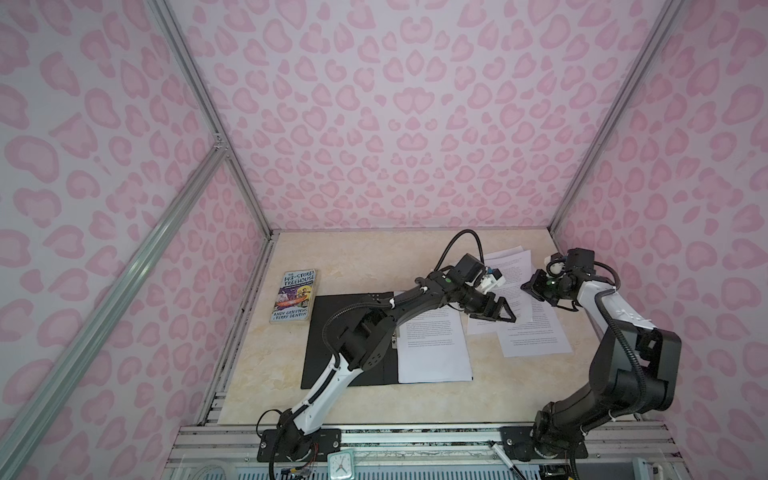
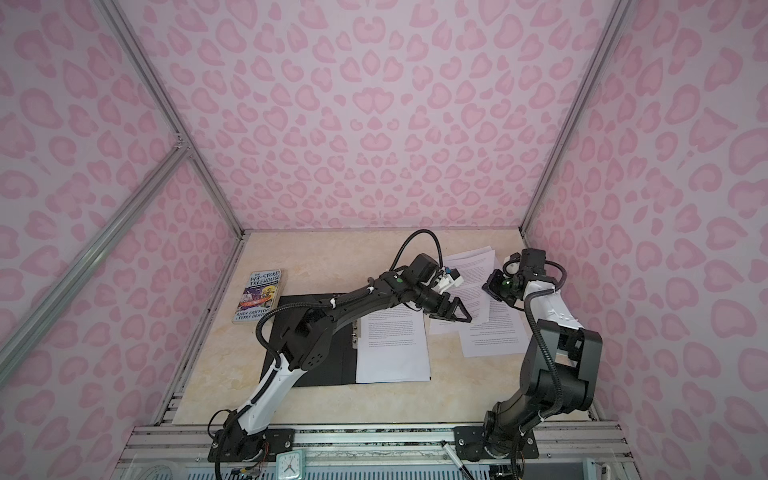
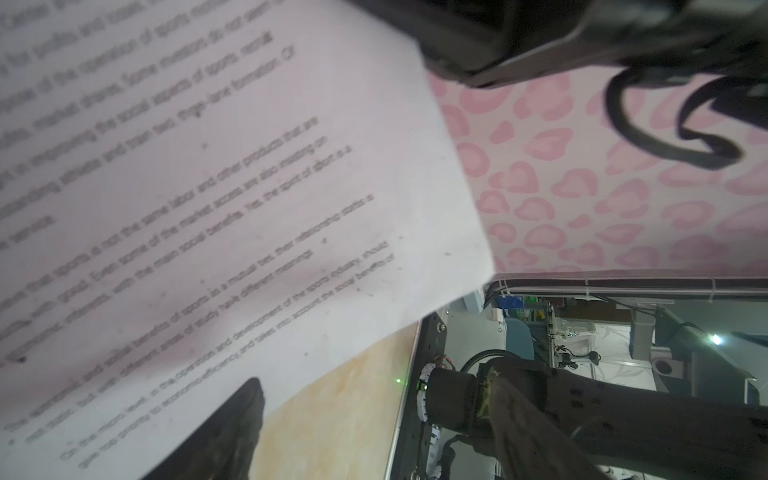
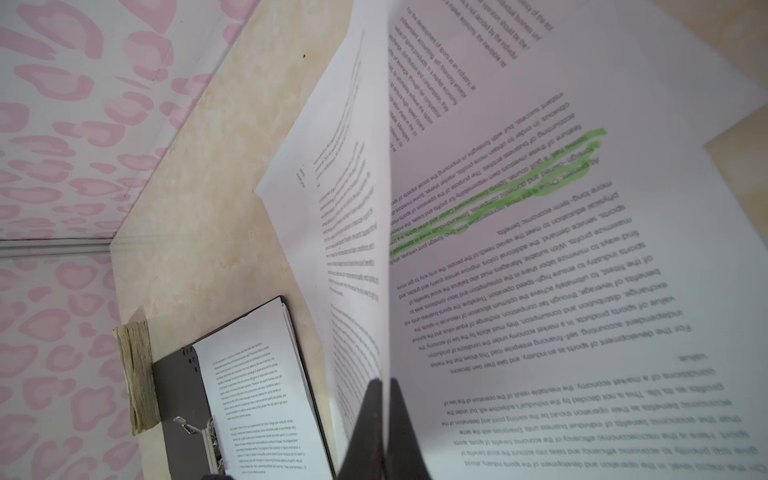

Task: Put the files into the folder
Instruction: 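Lift the pinched sheet with the right gripper while the left gripper withdraws toward the book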

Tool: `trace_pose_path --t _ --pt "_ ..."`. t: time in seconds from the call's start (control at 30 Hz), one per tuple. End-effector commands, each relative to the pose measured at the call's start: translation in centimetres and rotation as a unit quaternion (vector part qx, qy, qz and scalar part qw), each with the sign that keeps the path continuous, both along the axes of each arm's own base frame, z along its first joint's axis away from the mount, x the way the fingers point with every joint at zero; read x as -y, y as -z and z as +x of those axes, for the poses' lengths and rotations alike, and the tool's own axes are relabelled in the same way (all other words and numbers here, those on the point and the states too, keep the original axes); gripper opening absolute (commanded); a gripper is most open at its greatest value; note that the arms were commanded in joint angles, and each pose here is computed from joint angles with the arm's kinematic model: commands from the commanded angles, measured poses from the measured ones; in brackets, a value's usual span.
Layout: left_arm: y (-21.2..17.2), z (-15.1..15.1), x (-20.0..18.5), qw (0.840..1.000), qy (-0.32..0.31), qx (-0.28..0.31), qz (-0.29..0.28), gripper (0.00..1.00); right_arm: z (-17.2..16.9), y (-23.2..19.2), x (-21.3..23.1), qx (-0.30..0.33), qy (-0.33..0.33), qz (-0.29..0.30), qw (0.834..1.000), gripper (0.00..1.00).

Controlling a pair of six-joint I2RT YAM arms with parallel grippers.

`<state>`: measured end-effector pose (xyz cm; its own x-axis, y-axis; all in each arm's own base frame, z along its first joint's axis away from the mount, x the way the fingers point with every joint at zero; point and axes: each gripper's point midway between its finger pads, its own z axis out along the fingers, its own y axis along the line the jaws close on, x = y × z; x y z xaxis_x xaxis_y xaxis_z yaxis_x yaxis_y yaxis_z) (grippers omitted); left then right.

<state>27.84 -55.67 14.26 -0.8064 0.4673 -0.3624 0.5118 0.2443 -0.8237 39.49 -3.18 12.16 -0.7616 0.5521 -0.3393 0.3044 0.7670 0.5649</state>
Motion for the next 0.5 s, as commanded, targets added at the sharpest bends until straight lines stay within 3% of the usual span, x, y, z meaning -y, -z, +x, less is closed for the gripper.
trace_pose_path --t 0.0,0.2,0.3,0.47 --pt "-14.5 -0.8 -1.4 0.988 0.008 0.104 -0.115 0.87 -0.2 -0.2 0.4 0.0 0.015 -0.007 1.0 0.0" --pt "-21.6 0.7 -4.3 0.954 -0.051 0.245 -0.166 0.88 -0.1 -1.4 0.2 0.016 0.022 -0.001 1.0 0.0" --pt "-23.8 1.1 -6.9 0.916 -0.093 0.336 -0.2 0.9 0.0 -1.9 -0.1 0.022 0.02 0.002 1.0 0.0" --pt "-27.0 -0.6 -13.3 0.793 -0.18 0.504 -0.292 1.0 0.2 -2.9 -1.1 0.031 0.013 0.001 0.999 0.0"
